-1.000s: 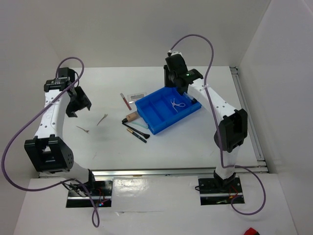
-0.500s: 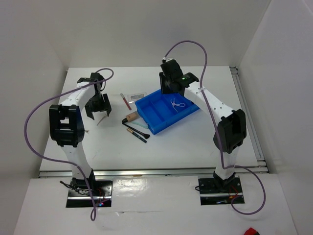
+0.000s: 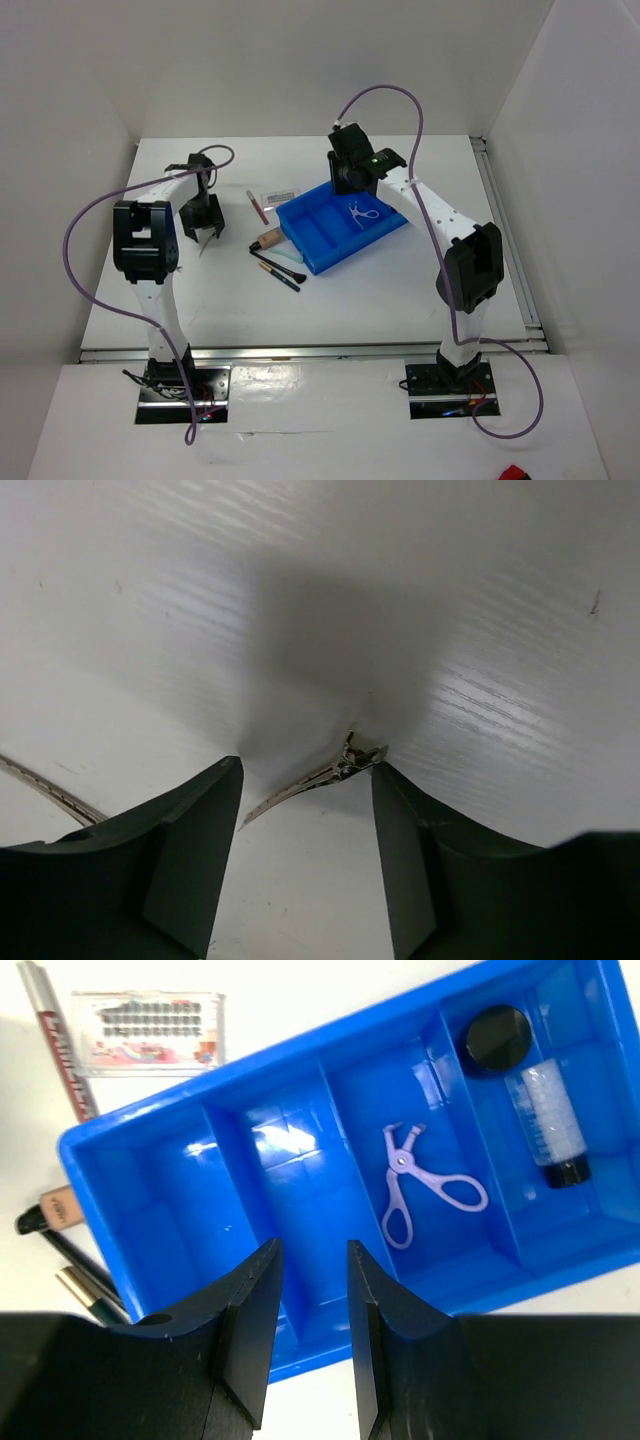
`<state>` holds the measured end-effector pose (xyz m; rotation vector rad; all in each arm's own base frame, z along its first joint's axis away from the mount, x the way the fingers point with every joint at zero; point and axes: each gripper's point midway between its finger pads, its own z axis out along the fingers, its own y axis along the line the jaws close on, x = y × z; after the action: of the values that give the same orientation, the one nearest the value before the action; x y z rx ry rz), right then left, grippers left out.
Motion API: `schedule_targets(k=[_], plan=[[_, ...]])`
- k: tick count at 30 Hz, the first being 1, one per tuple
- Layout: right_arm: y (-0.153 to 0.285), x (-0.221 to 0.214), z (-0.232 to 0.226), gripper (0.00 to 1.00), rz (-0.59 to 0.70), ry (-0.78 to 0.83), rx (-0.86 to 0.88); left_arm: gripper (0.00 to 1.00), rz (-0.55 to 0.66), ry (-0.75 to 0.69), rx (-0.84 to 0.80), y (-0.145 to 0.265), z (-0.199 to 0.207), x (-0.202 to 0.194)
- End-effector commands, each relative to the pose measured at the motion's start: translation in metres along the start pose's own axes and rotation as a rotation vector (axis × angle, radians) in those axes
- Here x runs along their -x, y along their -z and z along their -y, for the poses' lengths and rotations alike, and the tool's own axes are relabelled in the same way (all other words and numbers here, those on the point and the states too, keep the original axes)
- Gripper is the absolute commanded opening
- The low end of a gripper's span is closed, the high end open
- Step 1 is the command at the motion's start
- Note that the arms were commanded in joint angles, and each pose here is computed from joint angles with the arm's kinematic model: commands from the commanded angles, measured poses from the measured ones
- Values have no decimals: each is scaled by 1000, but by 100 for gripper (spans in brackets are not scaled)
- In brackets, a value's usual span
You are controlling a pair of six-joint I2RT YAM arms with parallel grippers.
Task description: Organize the makeup
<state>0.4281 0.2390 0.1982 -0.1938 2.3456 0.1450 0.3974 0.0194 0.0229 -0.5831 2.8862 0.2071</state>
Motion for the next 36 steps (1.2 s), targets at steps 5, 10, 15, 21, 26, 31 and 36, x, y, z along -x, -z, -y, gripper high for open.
schedule_targets(k=[5,10,15,21,26,31,36], plan=[[4,6,11,40,1,4,-71,41,-9,6,-49,-20,11,4],[11,16,13,40,22,-9,-85,10,-5,9,-88,-7,15,2],[20,22,17,40,45,-23,-102,0,94,40,-246,64,29,18],[32,19,55,40,50,-159,-144,0,189,58,-672,185,106,15],[62,11,90,40,83,-332,-150,0,175,6,-926,245,203,-3],[100,-2,108,41,163,-462,-145,0,107,-49,-1065,251,297,-19],[125,-24,126,44,148,-506,-199,0,170,-208,-1169,264,386,-35]])
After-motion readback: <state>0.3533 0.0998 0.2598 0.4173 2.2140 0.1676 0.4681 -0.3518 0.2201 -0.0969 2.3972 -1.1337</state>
